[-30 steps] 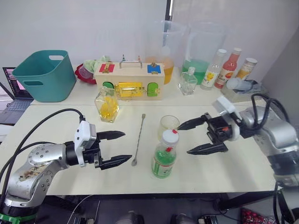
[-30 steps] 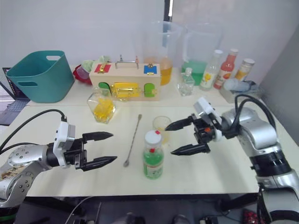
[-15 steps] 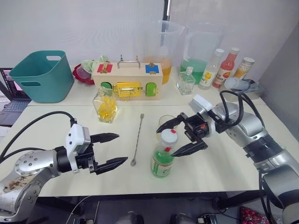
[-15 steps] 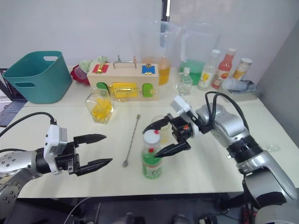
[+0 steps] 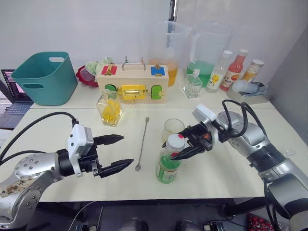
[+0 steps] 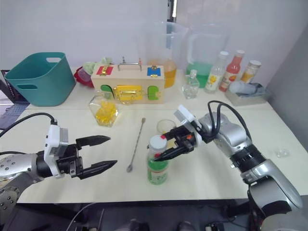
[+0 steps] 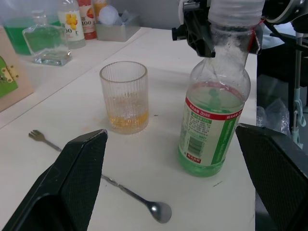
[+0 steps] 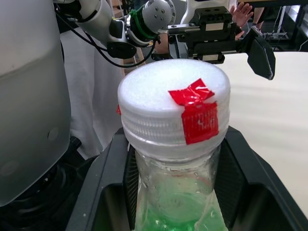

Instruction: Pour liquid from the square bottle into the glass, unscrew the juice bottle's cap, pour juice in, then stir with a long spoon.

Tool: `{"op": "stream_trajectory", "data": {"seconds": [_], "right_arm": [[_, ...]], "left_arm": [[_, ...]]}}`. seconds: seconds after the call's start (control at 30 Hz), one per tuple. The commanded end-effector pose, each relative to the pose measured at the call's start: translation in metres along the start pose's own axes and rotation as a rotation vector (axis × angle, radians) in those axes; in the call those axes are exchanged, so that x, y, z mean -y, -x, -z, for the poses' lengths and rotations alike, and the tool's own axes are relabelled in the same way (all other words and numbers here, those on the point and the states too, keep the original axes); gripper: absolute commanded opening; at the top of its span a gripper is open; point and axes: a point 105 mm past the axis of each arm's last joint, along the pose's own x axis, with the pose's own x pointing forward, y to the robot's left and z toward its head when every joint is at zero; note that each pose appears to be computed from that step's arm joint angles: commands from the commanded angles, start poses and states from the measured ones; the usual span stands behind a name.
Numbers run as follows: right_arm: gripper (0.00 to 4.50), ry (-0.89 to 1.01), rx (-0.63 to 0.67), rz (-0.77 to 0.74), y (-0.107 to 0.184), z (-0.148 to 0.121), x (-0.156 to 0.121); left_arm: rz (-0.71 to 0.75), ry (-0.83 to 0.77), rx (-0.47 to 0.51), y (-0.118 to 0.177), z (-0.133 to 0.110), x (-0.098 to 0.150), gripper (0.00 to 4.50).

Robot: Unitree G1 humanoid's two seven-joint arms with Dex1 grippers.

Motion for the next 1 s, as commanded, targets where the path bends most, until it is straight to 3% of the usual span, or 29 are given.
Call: {"op": "stream_trajectory", "data": {"seconds": [0.03, 0.37, 0.5, 0.63, 1.0], "right_arm": [[1.54, 0.090, -0.012, 0.028, 0.005, -0.018, -0.009], [1.54, 0.084, 0.065, 0.575, -0.004, -0.044, -0.023], [1.54, 0.027, 0.079, 0.845, 0.006, -0.031, -0.022], [1.54, -0.012, 0.108, 1.020, 0.011, -0.020, -0.027], [1.54, -0.113, 0.127, 1.152, 0.008, 0.005, -0.035]], "left_arm": [[0.051, -0.017, 0.022, -0.005, -0.007, 0.003, 4.50], [0.184, -0.040, 0.047, -0.025, -0.006, -0.006, 4.50], [0.235, -0.057, 0.057, -0.030, -0.005, -0.012, 4.50], [0.273, -0.068, 0.050, -0.033, 0.000, -0.013, 4.50], [0.340, -0.054, 0.045, -0.034, 0.006, -0.009, 4.50]]}}
